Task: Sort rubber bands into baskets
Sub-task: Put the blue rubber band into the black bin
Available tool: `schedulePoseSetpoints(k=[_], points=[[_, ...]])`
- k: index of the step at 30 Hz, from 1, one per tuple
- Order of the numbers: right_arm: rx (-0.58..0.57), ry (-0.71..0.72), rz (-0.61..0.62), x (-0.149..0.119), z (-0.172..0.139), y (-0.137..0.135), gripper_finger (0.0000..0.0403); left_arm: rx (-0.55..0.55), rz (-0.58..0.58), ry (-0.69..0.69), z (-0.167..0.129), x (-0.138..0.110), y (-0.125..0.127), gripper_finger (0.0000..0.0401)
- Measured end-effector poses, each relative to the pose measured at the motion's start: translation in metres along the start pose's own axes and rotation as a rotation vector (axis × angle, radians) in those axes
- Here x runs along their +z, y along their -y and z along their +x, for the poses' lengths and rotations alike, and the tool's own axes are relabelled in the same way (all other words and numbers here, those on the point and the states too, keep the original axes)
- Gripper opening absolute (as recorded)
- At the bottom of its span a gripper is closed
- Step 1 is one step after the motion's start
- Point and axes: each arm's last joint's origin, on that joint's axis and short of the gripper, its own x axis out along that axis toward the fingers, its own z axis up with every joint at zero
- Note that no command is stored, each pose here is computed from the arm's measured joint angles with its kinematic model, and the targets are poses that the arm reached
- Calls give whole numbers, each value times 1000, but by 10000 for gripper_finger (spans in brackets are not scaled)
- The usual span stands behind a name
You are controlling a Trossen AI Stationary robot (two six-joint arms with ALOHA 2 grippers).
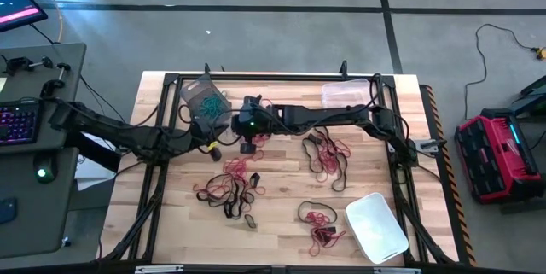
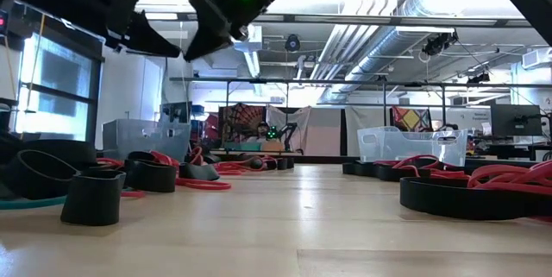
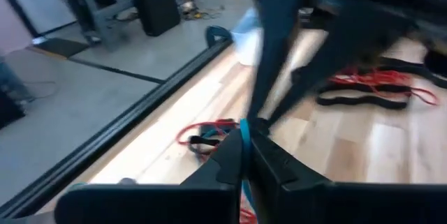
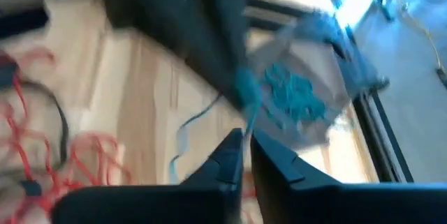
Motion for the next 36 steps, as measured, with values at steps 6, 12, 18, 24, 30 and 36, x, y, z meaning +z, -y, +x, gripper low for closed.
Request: schedulePoseSetpoints(k=[6,12,18,24,30,36], points=[[-109,-128,-10,-11,-1,1,96,102,-19,-7,1,9,-12,1],[-61,-199,-21,-18,-1,0,73,232,3,-48,5,31,-29,1],[28,-210,-30,-25,2,6,14,374,13,-157,12,40,-59,0],[30,-204,-46,-26,4,13,2,375,-35,-268,20,36,-86,0],[54,-135,-22,-34,12,17,0,361,-70,-392,35,23,-104,0],[52,-87,39,-61,4,16,0,364,-99,-511,53,7,-118,0]])
